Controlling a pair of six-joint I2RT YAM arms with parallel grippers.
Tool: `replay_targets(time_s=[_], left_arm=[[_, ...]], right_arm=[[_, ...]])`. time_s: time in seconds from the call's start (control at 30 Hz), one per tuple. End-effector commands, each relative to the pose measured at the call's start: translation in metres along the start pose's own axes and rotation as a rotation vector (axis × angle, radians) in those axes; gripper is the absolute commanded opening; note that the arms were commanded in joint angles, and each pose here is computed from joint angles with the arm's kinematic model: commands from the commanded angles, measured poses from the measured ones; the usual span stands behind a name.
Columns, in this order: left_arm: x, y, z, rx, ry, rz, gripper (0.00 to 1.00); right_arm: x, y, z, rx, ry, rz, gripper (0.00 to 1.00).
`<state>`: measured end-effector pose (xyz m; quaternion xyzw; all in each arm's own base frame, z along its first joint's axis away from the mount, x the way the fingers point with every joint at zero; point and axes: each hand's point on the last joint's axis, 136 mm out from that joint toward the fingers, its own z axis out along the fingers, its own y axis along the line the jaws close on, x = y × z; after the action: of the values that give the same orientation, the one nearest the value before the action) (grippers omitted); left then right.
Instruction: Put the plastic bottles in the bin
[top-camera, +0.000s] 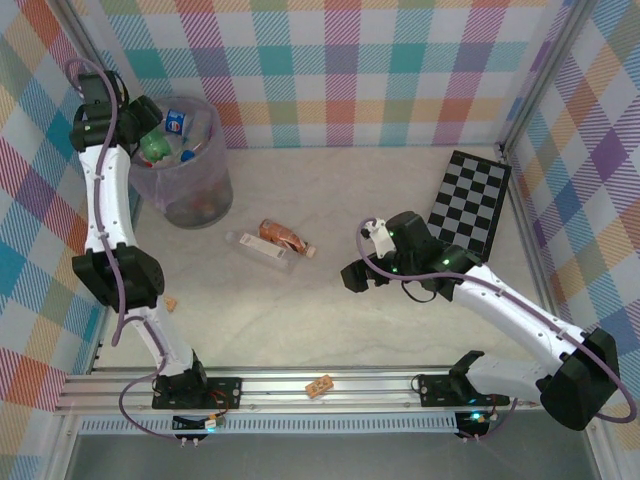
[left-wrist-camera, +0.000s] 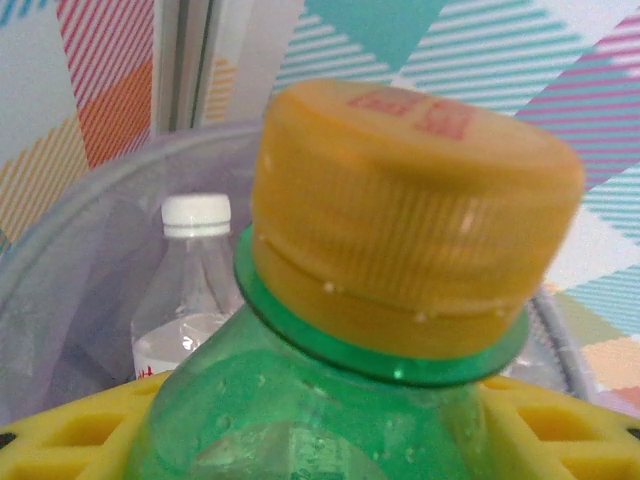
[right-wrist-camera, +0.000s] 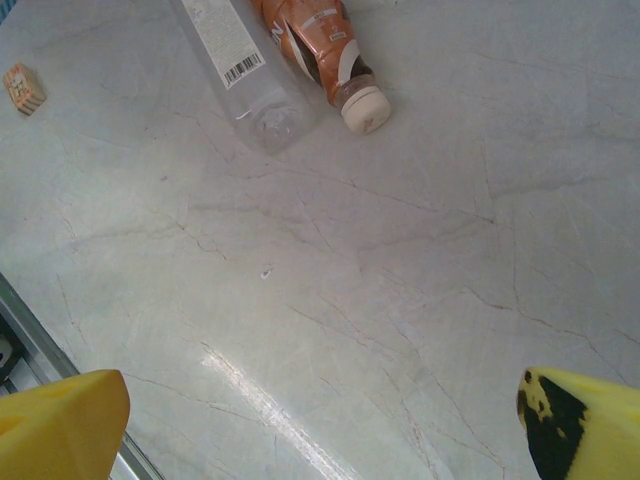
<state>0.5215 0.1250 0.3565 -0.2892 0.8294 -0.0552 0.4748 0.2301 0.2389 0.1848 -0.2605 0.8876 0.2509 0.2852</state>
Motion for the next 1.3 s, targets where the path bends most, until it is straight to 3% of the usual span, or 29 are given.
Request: replay_targets(time_s=[0.0,0.07,0.13,0.3,0.43,0.6,0.77,0.93,1.1,1.27], left_arm=[[0.007,0.000,0.003,0.016,0.054,0.027,0.31],[0.019,-0.002,0.013,0.035,0.109,0.024,0.36],[0.028,-0.004,0.019,0.058,0.148,0.020,0.55],[0.028,-0.010,0.016,0.092,0.152,0.042,0.83],[0.016,-0.010,0.003,0.080,0.108,0.070,0.94],[0.006,-0.010,-0.009,0.067,0.066,0.080,0.88],[0.016,-0.009,0.001,0.070,0.106,0.058,0.66],[0.039,-0.003,0.015,0.065,0.163,0.009,0.55],[0.052,0.000,0.021,0.072,0.175,-0.032,0.51],[0.043,-0.003,0.010,0.079,0.141,-0.041,0.55]], right_arm=[[0.005,0.000,0.004,-0.003,0.029,-0.001,0.99],[0.006,0.000,0.005,-0.002,0.031,-0.002,0.99],[0.005,-0.001,0.004,0.001,0.028,-0.001,0.98],[0.004,-0.002,0.004,0.011,0.026,-0.005,0.98],[0.005,-0.003,0.008,0.011,0.036,-0.001,0.98],[0.007,-0.004,0.012,0.008,0.041,0.011,0.98],[0.006,-0.004,0.016,0.003,0.045,0.009,0.99],[0.009,-0.005,0.014,0.009,0.049,0.010,0.98],[0.008,-0.004,0.011,0.011,0.040,0.003,0.98],[0.005,-0.004,0.008,0.010,0.018,-0.028,0.99]])
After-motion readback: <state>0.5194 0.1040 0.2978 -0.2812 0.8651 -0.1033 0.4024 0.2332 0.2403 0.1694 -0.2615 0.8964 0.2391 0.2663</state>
